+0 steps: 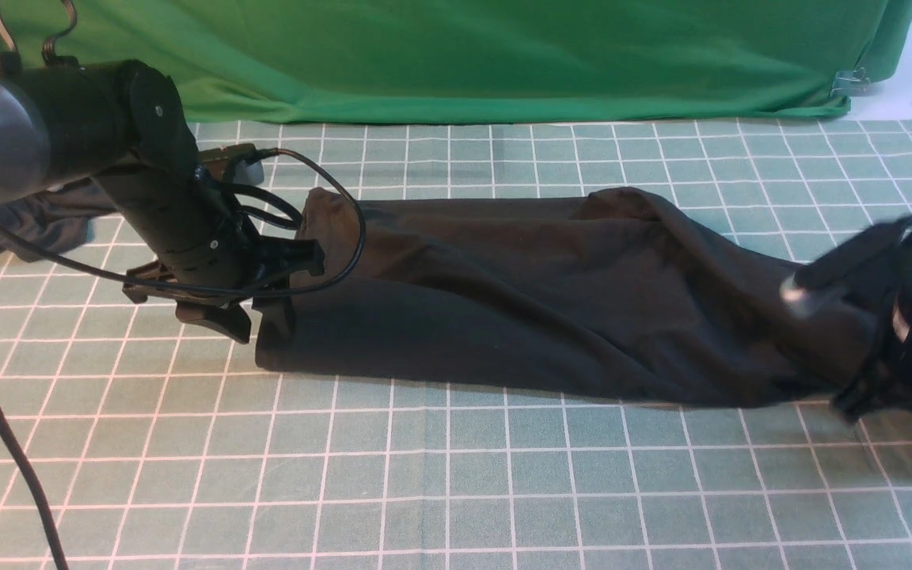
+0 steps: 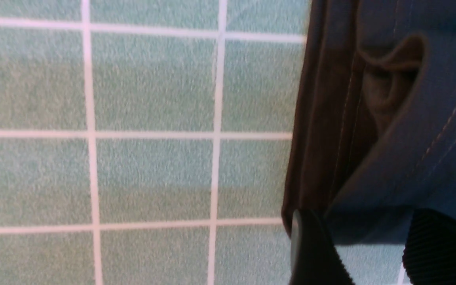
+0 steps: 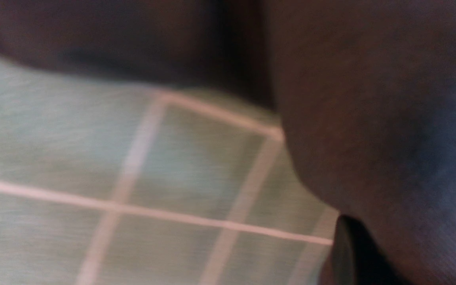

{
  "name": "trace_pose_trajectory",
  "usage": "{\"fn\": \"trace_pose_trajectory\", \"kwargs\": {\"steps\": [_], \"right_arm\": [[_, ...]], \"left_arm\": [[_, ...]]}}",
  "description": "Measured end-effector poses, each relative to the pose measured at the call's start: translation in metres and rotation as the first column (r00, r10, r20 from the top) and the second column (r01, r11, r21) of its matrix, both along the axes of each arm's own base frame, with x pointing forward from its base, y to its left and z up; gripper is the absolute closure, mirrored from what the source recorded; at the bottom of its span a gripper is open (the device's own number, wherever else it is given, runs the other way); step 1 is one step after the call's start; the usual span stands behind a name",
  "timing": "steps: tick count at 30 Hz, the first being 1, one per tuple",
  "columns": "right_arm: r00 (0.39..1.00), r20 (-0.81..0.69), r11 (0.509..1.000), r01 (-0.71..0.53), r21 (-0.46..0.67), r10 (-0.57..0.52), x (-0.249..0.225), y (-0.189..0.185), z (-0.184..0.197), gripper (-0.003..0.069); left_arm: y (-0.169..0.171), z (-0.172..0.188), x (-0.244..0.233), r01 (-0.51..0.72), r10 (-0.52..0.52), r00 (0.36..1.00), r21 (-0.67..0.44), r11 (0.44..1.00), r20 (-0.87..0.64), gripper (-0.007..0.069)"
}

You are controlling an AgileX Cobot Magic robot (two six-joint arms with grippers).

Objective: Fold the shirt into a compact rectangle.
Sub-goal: 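Pull the folded dark garment lengthwise by its ends to straighten it flat on the table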

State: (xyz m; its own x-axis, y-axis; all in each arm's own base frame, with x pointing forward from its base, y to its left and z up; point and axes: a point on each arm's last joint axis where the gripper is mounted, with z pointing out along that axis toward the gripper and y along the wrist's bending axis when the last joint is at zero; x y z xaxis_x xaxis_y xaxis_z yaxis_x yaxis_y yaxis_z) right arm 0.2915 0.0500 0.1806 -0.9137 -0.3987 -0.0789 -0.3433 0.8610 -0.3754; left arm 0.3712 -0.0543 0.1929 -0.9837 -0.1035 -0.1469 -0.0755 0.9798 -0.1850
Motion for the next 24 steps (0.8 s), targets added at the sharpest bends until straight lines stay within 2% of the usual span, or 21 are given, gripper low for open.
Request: {"fn": "trace_pose_trajectory", "kwargs": {"steps": [2,7,9,12,13,15,16,17,22,24], "right_arm": [[0.999,0.033,0.999,0.039,-0.025,-0.038,0.013,-0.010,0.021,0.0631],[0.992,0.094,0.996,0.083,-0.017,-0.081,0.029,-0.036,0.037,0.0627],[0.984,0.133,0.993,0.120,0.004,-0.120,0.038,-0.055,0.036,0.0585],[0.977,0.161,0.990,0.137,0.029,-0.140,0.048,-0.072,0.024,0.0481],[0.976,0.167,0.990,0.137,0.032,-0.140,0.048,-0.073,0.024,0.0472],[0.971,0.185,0.989,0.141,0.050,-0.148,0.059,-0.086,0.007,0.0349],[0.970,0.190,0.989,0.141,0.053,-0.149,0.059,-0.087,0.007,0.0342],[0.967,0.198,0.987,0.151,0.062,-0.161,0.064,-0.093,0.002,0.0296],[0.944,0.264,0.980,0.186,0.074,-0.199,0.077,-0.102,0.018,0.0268],[0.909,0.340,0.971,0.225,0.079,-0.239,0.087,-0.106,0.053,0.0274]], "left_arm": [[-0.001,0.000,0.000,0.003,-0.003,1.000,-0.007,1.000,0.000,0.0330],[-0.002,0.000,0.001,0.002,-0.002,1.000,-0.016,1.000,0.007,0.0330],[-0.002,0.000,0.001,0.004,-0.004,1.000,-0.015,1.000,0.009,0.0330],[-0.002,0.000,0.001,0.003,-0.003,1.000,-0.019,1.000,0.008,0.0330],[-0.002,0.000,0.001,0.003,-0.003,1.000,-0.019,1.000,0.008,0.0330],[-0.003,0.001,0.001,-0.003,0.003,1.000,-0.030,1.000,0.007,0.0330],[-0.003,0.001,0.000,-0.003,0.003,1.000,-0.031,1.000,0.005,0.0330],[-0.003,0.002,-0.001,-0.004,0.004,1.000,-0.037,0.999,-0.001,0.0330],[-0.003,0.025,-0.011,0.008,-0.007,1.000,-0.043,0.999,0.016,0.0330],[-0.002,0.046,-0.020,0.018,-0.016,0.999,-0.045,0.999,0.038,0.0330]]}}
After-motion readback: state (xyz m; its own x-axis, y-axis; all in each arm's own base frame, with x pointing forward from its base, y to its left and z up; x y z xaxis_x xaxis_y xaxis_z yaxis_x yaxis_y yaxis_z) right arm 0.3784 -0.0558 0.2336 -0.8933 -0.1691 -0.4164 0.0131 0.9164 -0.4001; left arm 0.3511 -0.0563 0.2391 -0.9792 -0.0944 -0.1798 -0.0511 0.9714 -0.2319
